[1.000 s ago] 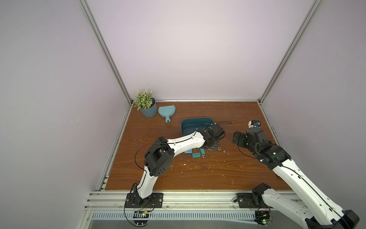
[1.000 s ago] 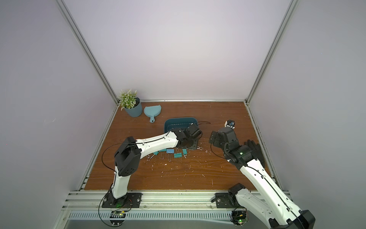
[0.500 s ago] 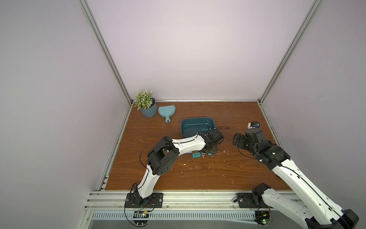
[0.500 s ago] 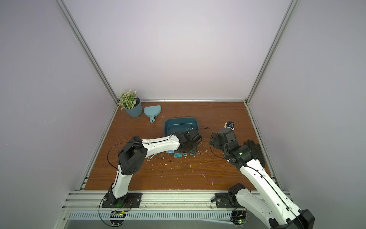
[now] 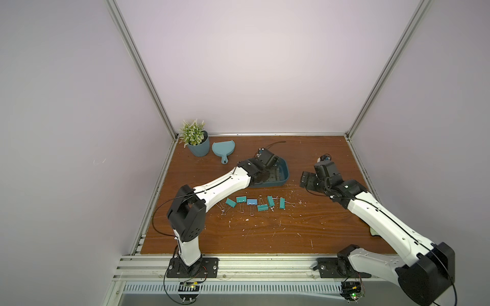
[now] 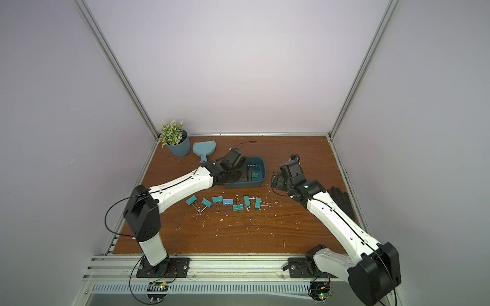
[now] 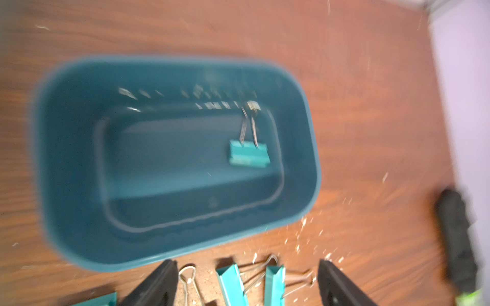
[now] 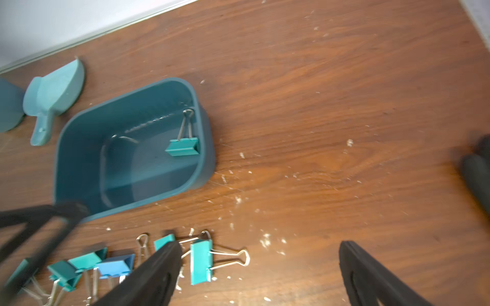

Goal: Take out the binder clips from the storage box
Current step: Pick up the binder clip from the storage box.

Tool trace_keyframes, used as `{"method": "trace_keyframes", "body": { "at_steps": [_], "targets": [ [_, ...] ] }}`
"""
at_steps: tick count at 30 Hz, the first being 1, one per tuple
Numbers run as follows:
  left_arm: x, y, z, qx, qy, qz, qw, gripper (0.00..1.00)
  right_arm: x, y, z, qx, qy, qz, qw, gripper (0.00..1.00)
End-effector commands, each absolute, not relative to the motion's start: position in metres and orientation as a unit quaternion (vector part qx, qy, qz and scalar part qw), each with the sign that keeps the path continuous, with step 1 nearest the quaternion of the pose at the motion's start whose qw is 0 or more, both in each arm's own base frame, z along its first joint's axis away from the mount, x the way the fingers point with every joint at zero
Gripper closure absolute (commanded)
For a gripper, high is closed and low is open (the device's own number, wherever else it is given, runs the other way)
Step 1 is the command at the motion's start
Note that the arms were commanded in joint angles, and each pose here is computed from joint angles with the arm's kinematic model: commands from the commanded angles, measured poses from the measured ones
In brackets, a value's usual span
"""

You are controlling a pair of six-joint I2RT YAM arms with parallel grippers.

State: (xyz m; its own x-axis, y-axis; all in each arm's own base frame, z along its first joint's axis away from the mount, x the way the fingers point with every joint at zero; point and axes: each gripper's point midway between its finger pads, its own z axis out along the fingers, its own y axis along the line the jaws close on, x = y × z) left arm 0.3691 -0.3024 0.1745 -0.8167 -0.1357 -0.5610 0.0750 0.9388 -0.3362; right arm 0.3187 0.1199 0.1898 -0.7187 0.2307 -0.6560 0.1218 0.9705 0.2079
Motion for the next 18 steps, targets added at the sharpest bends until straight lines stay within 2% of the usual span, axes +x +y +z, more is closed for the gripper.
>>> {"method": "trace_keyframes", "body": {
  "at_steps": [1,8,15,18],
  "targets": [
    [0.378,-0.259,0.172,-0.045,0.940,-0.140,0.308,0.00,0.342,0.155,0.203,0.055,0.919,0.111,0.373,0.02],
    [0.392,-0.191,0.180,-0.099,0.933,-0.122,0.323,0.00,0.377,0.214,0.180,-0.001,0.937,0.105,0.332,0.16],
    [0.397,-0.161,0.179,-0.115,0.932,-0.121,0.322,0.00,0.417,0.245,0.133,-0.026,0.962,0.064,0.265,0.54],
    [0.399,-0.154,0.178,-0.118,0.932,-0.121,0.320,0.00,0.429,0.251,0.119,-0.032,0.966,0.047,0.252,0.61]
  ]
}}
